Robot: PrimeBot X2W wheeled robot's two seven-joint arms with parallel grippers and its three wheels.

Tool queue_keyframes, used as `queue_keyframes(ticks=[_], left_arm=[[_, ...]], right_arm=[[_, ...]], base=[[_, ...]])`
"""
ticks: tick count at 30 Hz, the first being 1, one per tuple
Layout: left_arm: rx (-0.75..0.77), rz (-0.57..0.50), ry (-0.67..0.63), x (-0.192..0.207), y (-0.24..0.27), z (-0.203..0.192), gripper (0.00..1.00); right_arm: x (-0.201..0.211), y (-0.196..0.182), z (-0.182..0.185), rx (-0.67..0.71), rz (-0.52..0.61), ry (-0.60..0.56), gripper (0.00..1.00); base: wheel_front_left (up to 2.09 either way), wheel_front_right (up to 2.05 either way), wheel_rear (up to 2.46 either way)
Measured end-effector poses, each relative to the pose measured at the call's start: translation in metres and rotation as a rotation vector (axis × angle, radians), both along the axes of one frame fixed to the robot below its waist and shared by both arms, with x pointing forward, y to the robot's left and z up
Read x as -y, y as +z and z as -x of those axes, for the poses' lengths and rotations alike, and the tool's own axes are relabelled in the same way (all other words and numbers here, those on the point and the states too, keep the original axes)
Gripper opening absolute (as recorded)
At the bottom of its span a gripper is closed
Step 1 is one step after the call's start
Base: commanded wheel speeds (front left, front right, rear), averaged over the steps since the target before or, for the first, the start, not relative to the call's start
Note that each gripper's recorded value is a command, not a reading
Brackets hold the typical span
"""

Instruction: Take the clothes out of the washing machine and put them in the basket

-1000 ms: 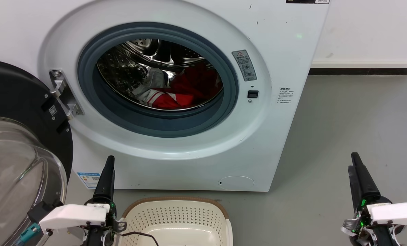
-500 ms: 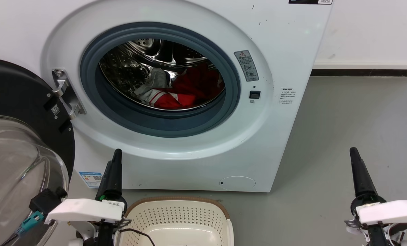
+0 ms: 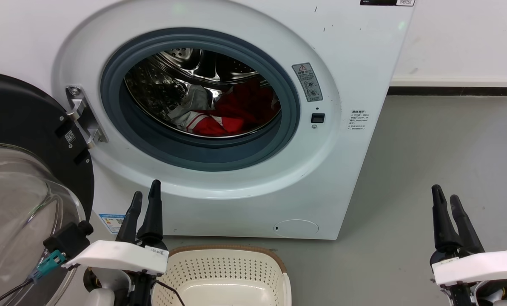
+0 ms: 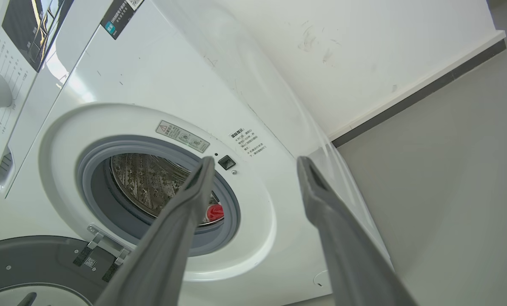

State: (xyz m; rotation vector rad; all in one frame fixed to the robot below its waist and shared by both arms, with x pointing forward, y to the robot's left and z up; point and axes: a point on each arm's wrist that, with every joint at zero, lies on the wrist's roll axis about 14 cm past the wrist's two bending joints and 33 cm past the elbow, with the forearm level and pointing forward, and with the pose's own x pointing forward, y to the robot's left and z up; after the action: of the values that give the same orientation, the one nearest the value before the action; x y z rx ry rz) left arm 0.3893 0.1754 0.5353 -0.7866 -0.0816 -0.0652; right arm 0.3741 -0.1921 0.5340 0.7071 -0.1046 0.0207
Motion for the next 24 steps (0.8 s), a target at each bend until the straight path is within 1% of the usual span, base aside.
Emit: queue_keyframes(ticks=[14, 24], left_arm=[[0.033, -0.225, -0.004, 0.0057, 0.0044, -0.0038, 1.0], [0.052, -0.343, -0.007, 0.0101, 0.0053, -0.0039, 1.0]], right_arm=[[0.0012, -0.0006, 0.0043, 0.009, 0.206, -0.019, 1.0], [0.0009, -0.0008, 0.0052, 0.017, 0.325, -0.026, 1.0]], base=[[0.0, 0.0, 0.0], [0.0, 0.0, 0.0]])
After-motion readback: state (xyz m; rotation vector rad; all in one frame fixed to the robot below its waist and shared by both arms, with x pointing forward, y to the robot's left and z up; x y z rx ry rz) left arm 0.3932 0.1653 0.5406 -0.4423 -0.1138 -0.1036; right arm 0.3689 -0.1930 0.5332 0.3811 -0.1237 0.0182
